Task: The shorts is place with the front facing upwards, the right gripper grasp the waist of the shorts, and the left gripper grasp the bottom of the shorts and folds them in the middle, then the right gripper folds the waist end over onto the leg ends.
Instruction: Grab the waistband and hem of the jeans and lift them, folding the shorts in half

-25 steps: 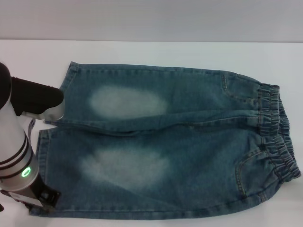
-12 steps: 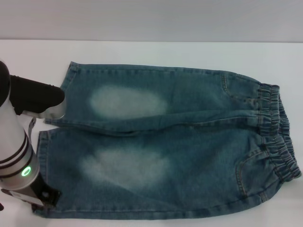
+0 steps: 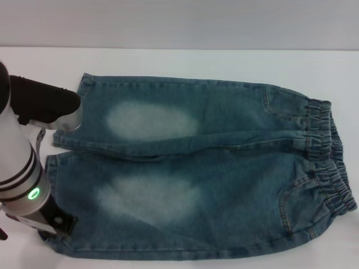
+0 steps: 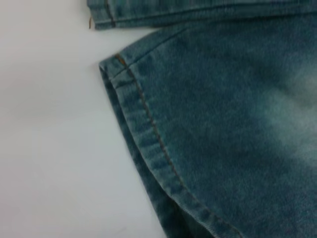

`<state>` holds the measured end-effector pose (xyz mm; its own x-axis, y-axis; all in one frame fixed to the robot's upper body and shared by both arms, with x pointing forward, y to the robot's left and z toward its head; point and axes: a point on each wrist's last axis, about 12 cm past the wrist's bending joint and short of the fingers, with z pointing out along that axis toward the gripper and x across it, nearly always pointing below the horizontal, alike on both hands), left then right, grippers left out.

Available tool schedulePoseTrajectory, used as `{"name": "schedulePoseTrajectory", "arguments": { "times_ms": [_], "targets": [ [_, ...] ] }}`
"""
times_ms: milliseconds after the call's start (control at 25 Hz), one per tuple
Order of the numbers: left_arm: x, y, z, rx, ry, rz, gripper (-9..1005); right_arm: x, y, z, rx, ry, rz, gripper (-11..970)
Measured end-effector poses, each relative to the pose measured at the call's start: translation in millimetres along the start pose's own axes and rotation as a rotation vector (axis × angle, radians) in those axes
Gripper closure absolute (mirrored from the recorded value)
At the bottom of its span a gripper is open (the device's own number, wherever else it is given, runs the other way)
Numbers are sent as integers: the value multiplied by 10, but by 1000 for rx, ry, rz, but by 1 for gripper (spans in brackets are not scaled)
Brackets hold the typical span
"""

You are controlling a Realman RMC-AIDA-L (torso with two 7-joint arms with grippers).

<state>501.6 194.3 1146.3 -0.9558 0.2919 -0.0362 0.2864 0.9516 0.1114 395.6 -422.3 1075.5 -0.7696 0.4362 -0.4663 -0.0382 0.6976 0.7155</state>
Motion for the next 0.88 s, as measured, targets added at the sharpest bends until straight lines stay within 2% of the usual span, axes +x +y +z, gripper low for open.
{"name": "schedulePoseTrajectory", "arguments": {
  "times_ms": [880],
  "targets": [
    [-33,-25,-76,-5,-17,12,965,-92,59,323,-59,52,-39,400]
  ]
}}
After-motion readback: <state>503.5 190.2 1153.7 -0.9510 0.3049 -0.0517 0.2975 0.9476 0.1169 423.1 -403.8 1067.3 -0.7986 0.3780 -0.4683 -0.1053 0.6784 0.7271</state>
